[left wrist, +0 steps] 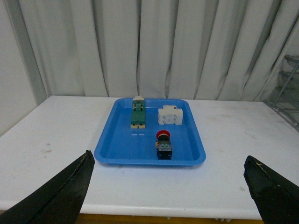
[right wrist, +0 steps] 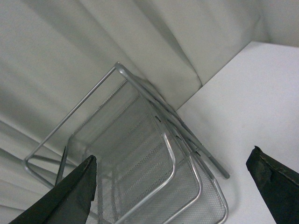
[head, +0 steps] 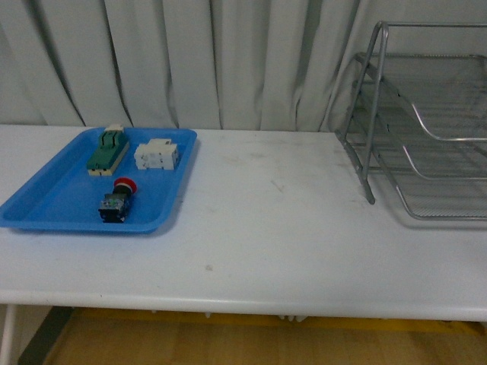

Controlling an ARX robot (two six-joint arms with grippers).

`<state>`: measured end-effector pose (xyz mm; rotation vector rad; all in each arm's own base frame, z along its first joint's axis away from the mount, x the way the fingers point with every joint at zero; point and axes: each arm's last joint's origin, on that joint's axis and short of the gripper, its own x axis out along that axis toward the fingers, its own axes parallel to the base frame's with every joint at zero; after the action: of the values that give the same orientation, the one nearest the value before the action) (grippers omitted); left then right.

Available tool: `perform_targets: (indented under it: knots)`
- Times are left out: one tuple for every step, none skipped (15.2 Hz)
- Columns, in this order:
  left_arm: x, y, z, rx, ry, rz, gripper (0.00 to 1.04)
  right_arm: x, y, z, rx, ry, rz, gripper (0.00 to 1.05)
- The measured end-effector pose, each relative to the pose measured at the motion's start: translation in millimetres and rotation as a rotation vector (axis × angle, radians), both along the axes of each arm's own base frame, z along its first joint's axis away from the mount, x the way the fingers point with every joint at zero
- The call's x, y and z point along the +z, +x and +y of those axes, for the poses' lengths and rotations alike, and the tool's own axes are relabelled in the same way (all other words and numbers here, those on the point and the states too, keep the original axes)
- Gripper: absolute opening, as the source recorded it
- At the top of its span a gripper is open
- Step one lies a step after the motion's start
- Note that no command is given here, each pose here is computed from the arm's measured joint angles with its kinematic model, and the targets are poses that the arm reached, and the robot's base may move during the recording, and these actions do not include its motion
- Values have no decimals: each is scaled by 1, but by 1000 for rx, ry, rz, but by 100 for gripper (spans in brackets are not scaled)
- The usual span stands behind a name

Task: Place button on rack with both arms

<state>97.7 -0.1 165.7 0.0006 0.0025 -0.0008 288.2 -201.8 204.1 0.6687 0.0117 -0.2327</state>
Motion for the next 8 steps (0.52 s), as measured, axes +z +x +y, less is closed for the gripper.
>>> perform_targets:
  knots:
    - [0, 0, 0, 0, 0, 0, 98, -8, 14, -15, 10, 74, -1, 98]
    - [0, 0, 0, 0, 0, 0, 98, -17, 27, -23, 42, 140, -28, 98]
    - [0, 0, 0, 0, 0, 0, 98, -29, 35, -23, 82, 221, -41, 98]
    - [0, 0, 0, 0, 0, 0, 98, -41, 42, -18, 135, 303, -53, 98]
    - [0, 0, 0, 0, 0, 0, 98, -50, 47, -10, 171, 367, -68, 98]
    - [0, 0, 0, 0, 0, 0, 98, -58, 49, 0, 193, 441, -79, 98]
    - [0, 0, 0, 0, 0, 0, 98, -66, 49, 10, 216, 497, -91, 98]
    - [0, 0, 0, 0, 0, 0, 98, -73, 50, 18, 234, 539, -93, 98]
